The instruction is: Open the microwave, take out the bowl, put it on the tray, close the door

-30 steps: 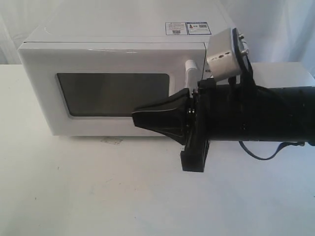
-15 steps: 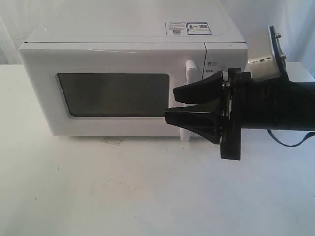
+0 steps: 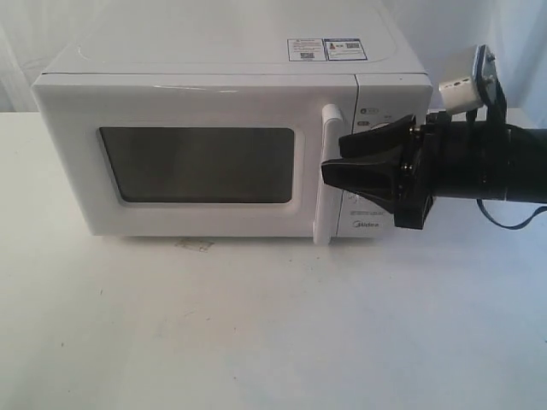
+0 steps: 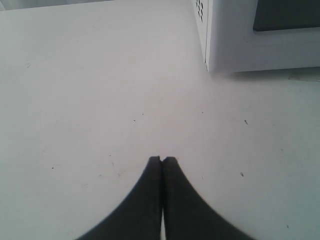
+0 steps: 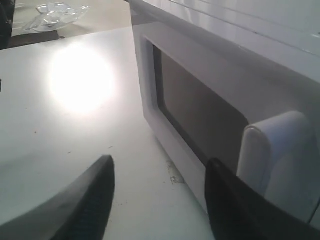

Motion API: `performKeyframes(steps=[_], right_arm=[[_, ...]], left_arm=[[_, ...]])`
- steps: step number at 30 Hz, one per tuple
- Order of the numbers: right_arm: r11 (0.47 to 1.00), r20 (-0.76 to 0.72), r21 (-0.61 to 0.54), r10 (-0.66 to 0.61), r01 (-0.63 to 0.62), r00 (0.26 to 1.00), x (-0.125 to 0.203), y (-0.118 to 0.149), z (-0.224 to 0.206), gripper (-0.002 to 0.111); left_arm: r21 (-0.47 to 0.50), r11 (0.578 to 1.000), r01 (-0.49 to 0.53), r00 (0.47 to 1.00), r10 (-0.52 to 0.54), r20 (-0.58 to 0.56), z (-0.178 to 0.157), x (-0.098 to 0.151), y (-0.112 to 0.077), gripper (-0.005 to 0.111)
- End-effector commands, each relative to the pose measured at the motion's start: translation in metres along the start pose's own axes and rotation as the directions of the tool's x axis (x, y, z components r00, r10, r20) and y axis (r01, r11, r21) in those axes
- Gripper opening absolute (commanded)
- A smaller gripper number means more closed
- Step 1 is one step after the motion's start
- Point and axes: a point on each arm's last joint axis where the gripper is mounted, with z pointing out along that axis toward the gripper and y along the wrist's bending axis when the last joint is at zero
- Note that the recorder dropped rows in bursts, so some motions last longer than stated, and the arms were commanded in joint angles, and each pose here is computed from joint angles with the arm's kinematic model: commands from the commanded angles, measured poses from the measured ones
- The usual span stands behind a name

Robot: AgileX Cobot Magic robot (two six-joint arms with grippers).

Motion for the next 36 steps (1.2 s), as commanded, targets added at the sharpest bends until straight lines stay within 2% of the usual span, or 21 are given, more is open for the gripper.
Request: performKeyframes(steps=[1, 18, 36], right_arm=[[0.998, 0.005, 0.055, -0.019, 0.018, 1.0, -0.003, -0.009, -0.003, 0.051], [0.992, 0.004, 0.113, 0.064, -0.064, 0.998, 0.01, -0.034, 0.008, 0.052], [0.998, 0.038, -0.019, 0.061, -0.06, 0.997, 0.007, -0.037, 0.035, 0.052]], left_arm=[[-0.001, 1.0, 0.004, 1.0, -0.004, -0.001, 0.0, 0.001, 0.0, 0.0], [-0.001, 1.0, 0.004, 1.0, -0.004, -0.001, 0.0, 0.001, 0.0, 0.0], [-0.001, 1.0, 0.004, 1.0, -0.004, -0.001, 0.0, 0.001, 0.0, 0.0]])
